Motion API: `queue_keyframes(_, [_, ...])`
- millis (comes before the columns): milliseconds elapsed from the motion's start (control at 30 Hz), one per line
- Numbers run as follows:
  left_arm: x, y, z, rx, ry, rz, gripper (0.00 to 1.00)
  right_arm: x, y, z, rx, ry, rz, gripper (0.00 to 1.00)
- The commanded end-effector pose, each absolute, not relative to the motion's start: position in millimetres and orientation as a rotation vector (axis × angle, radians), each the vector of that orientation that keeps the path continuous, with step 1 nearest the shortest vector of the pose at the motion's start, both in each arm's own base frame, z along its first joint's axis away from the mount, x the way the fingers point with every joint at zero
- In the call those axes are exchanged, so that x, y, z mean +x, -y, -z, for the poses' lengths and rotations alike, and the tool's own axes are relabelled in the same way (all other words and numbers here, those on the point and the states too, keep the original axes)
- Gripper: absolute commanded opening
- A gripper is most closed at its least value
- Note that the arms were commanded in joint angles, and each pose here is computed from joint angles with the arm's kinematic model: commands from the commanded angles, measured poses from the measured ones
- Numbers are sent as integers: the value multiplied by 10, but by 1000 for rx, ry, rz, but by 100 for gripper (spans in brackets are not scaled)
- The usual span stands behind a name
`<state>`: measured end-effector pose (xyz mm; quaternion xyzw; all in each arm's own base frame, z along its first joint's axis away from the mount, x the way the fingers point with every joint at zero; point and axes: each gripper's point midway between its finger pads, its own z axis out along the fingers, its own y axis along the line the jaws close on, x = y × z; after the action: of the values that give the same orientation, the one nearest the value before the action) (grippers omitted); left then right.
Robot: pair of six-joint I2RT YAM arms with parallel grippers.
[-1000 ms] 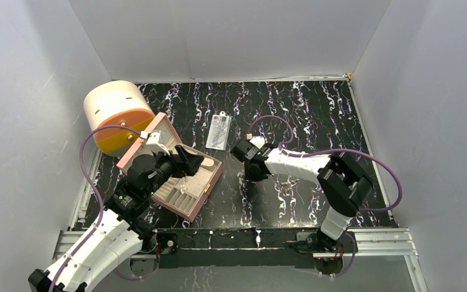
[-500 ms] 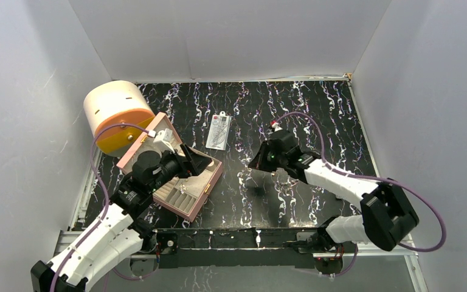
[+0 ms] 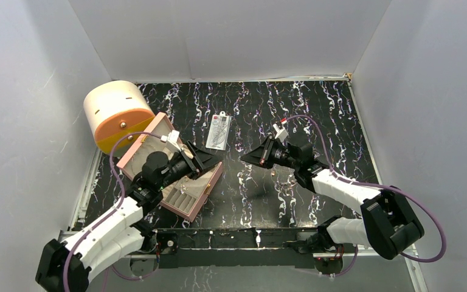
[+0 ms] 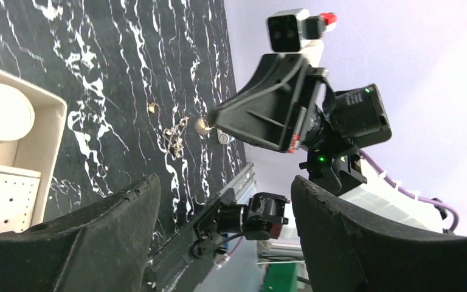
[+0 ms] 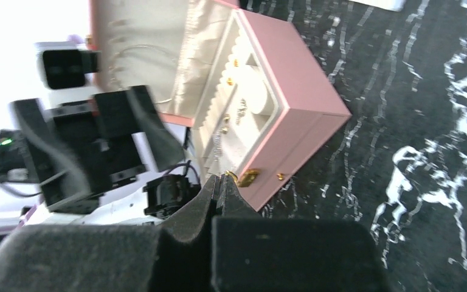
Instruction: Organize the mixed jewelry
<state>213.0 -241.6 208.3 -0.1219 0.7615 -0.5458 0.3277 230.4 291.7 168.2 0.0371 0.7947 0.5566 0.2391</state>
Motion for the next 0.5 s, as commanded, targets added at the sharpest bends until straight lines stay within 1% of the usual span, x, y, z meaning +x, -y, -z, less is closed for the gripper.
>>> queue_keyframes(0, [2158, 2508, -2306, -380, -1898, 1593, 75, 2268, -3012, -2210, 41, -1965, -1744, 0])
queue_keyframes(67, [2180, 2533, -2307, -383, -1901, 1600, 74, 2259, -3020, -2254, 50, -1952, -1774, 0])
queue_keyframes(267, [2225, 2635, -2262, -440, -1928, 1654, 65, 2212, -3057, -2370, 42, -1909, -1871, 0])
queue_keyframes(400, [2264, 2689, -2285, -496, -1916, 1706, 65, 2197, -3092, -2404, 15, -1893, -1913, 0])
queue_keyframes(467, [2281, 2715, -2320, -505, -1906, 1726, 66, 2187, -3103, -2415, -1, -1882, -1932, 0])
